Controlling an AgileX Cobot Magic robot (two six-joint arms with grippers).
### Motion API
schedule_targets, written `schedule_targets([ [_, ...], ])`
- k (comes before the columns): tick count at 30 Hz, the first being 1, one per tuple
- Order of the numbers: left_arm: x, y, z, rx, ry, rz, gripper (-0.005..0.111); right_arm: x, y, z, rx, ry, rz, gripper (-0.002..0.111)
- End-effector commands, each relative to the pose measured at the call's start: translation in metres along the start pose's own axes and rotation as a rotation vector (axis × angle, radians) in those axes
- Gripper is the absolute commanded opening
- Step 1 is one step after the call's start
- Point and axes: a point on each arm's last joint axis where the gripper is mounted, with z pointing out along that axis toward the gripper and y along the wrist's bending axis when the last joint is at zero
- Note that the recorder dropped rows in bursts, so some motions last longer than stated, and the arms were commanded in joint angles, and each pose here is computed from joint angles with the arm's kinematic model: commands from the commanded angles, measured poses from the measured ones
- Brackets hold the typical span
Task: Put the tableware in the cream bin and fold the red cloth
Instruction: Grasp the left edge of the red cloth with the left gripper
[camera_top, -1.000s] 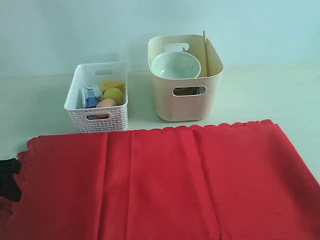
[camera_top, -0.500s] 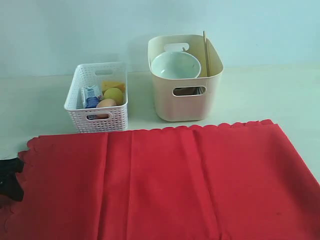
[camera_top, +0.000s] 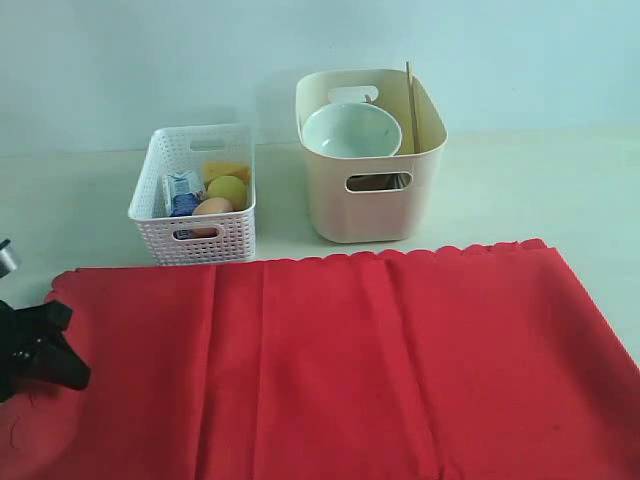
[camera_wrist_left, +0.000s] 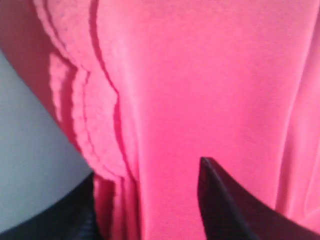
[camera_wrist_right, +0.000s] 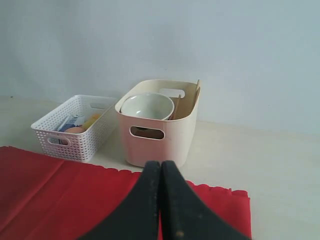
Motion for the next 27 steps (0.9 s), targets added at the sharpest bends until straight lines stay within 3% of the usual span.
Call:
schedule_targets([
  [1,-0.005,-0.012,-0.006,0.094,0.007,0.044,0.024,0.002,0.000,0.000,0.005,-0.001,-0.004,0.000],
  [5,-0.007,-0.018,-0.008,0.149,-0.008,0.067,0.000,0.002,0.000,0.000,0.005,-0.001,0.002,0.000],
  [9,-0.008,-0.032,-0.018,0.258,-0.060,0.115,0.000,0.001,-0.001,0.003,0.006,0.012,0.086,0.000],
  [12,-0.010,-0.040,-0.029,0.262,-0.093,0.134,0.000,0.002,-0.003,0.011,0.010,0.057,0.108,0.000],
  [27,-0.003,-0.064,-0.083,0.147,-0.143,0.247,0.000,-0.001,-0.017,0.097,0.008,0.499,0.232,0.000],
])
